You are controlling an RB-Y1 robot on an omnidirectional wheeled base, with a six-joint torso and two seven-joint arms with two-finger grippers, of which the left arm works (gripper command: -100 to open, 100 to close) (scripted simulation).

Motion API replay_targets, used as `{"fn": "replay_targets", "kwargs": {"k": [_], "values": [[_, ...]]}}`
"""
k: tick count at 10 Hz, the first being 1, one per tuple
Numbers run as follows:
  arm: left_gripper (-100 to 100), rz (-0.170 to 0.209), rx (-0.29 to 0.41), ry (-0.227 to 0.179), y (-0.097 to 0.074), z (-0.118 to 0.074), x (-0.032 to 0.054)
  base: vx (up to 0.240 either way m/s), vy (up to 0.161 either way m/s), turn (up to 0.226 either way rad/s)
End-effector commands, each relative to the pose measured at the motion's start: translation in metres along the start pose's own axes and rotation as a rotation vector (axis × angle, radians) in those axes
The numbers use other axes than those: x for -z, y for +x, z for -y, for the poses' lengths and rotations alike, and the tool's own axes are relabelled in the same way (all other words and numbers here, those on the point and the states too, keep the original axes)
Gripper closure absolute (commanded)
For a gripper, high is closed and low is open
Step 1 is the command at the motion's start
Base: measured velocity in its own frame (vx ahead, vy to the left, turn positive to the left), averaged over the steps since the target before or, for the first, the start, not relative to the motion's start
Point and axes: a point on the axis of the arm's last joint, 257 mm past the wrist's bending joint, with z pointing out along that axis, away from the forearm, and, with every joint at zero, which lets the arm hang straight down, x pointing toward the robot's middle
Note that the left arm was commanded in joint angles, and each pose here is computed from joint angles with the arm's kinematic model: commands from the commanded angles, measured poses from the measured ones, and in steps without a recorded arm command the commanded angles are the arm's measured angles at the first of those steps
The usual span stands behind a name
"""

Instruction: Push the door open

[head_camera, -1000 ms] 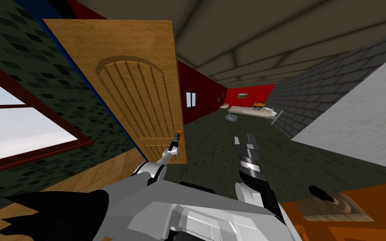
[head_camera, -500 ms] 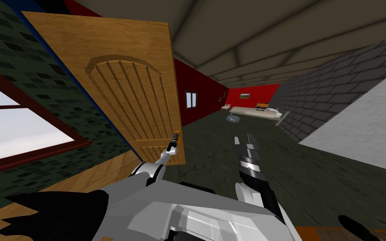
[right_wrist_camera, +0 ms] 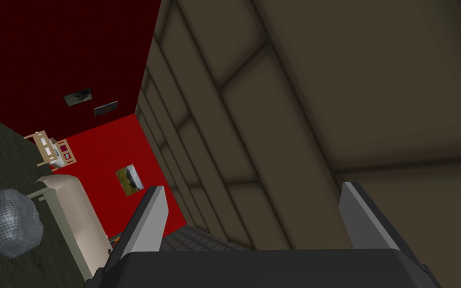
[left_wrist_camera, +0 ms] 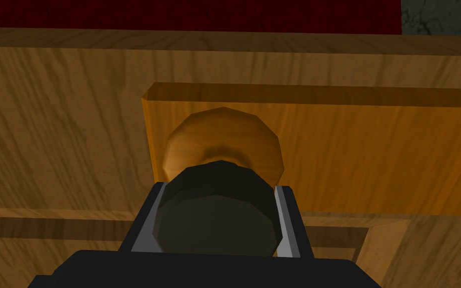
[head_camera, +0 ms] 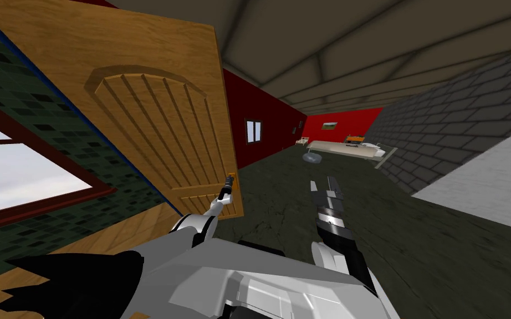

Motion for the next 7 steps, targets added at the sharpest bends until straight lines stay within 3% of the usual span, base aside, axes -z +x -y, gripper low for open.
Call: {"fn": "replay_targets", "kwargs": {"k": [1,4,5,7], "values": [[100,0.022,-0.001,-0.001,-0.011,0.001,-0.0003,0.148,-0.053,0.043],[100,0.034,-0.002,-0.008,-0.019,-0.003,0.0024,0.146,-0.053,0.046],[100,0.059,-0.002,-0.005,-0.033,-0.001,0.0020,0.153,-0.025,0.041],[100,0.076,-0.002,-0.004,-0.042,-0.001,0.0022,0.194,-0.050,0.046]]}}
